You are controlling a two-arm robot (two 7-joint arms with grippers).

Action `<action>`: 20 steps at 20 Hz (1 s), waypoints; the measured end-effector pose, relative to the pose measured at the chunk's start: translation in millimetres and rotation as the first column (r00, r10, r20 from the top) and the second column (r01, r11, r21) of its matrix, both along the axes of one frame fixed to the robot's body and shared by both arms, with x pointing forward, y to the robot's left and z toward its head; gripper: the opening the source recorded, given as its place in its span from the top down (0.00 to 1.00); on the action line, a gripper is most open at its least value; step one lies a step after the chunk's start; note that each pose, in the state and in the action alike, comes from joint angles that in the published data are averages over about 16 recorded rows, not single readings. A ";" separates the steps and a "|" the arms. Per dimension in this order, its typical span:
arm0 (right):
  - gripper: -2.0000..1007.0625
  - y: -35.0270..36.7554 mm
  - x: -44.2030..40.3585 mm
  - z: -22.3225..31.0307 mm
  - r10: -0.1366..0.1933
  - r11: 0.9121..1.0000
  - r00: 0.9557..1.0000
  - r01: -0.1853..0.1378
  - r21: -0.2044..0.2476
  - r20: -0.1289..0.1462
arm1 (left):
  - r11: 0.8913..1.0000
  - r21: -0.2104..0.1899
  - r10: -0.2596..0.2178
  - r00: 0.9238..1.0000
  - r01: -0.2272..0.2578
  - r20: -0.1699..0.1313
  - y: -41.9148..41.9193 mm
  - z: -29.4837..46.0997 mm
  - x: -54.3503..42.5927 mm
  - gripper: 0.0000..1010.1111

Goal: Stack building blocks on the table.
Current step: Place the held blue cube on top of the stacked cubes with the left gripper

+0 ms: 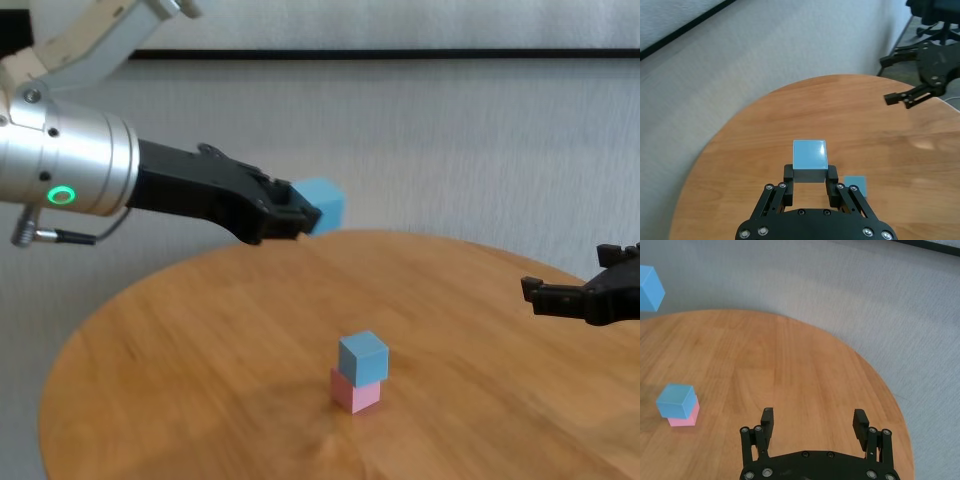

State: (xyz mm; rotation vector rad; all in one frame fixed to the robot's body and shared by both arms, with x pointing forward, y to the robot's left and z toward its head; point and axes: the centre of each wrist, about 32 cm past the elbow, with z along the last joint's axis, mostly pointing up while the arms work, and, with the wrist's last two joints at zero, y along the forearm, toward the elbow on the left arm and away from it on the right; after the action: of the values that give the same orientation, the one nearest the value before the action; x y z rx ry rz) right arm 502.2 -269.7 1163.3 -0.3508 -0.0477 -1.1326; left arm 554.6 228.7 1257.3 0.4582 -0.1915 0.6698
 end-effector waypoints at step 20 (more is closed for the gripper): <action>0.01 0.0 0.0 0.0 0.000 1.000 1.000 0.000 0.000 0.000 | 0.980 -0.060 -0.195 0.970 0.189 -0.141 -7.9 -30.4 -6.7 0.61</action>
State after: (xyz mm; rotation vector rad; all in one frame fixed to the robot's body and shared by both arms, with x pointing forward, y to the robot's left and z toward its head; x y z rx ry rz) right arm 502.2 -269.7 1163.3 -0.3508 -0.0477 -1.1326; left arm 547.9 220.7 1227.0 0.4369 -0.0798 0.4474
